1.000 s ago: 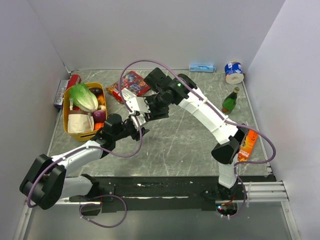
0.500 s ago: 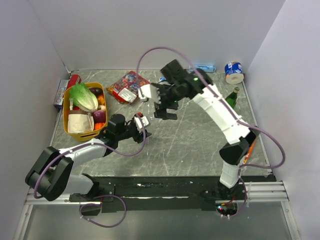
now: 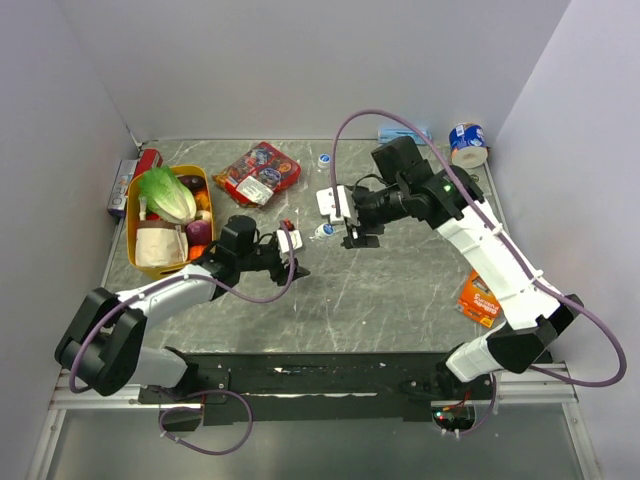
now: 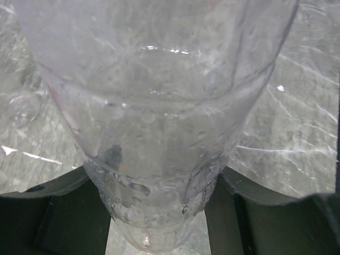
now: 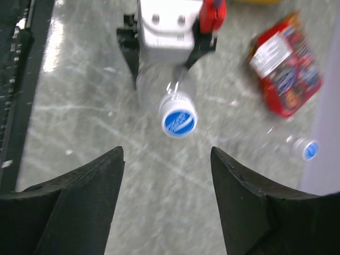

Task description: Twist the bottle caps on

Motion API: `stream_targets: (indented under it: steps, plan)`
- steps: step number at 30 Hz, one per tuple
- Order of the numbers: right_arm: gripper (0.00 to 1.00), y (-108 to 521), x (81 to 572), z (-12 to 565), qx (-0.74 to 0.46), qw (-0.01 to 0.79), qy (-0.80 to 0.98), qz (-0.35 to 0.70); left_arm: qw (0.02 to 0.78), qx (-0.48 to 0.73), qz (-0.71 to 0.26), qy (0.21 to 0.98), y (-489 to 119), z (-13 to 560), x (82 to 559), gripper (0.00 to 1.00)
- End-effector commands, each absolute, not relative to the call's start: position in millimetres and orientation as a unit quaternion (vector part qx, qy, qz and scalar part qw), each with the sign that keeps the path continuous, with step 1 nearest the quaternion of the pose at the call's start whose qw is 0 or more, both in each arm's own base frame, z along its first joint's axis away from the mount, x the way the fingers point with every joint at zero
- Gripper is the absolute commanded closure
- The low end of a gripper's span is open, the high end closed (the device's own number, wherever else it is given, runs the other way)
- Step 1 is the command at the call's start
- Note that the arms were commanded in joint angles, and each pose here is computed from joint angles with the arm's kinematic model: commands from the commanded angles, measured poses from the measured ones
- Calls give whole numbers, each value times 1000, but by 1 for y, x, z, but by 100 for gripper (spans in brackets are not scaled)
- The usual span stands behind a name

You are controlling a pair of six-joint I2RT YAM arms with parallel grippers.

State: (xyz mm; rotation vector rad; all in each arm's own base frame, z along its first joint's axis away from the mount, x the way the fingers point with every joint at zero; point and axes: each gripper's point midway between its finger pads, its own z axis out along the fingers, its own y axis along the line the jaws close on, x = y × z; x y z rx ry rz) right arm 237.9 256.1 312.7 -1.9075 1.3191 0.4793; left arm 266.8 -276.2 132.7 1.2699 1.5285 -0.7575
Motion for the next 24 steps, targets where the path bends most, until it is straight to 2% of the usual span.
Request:
stream_targets:
  steps: [1,15,24]
  plan:
    - [29,279,237,342,-775,455,404,172,478,554,-335,593,-285,148,261,99]
    - [33,274,220,315,-828,378,371,186,485,560,-334,583,-287,157,263,99]
    - [34,282,233,310,-823,386,381,169,490,564,-333,575,-288,161,263,99]
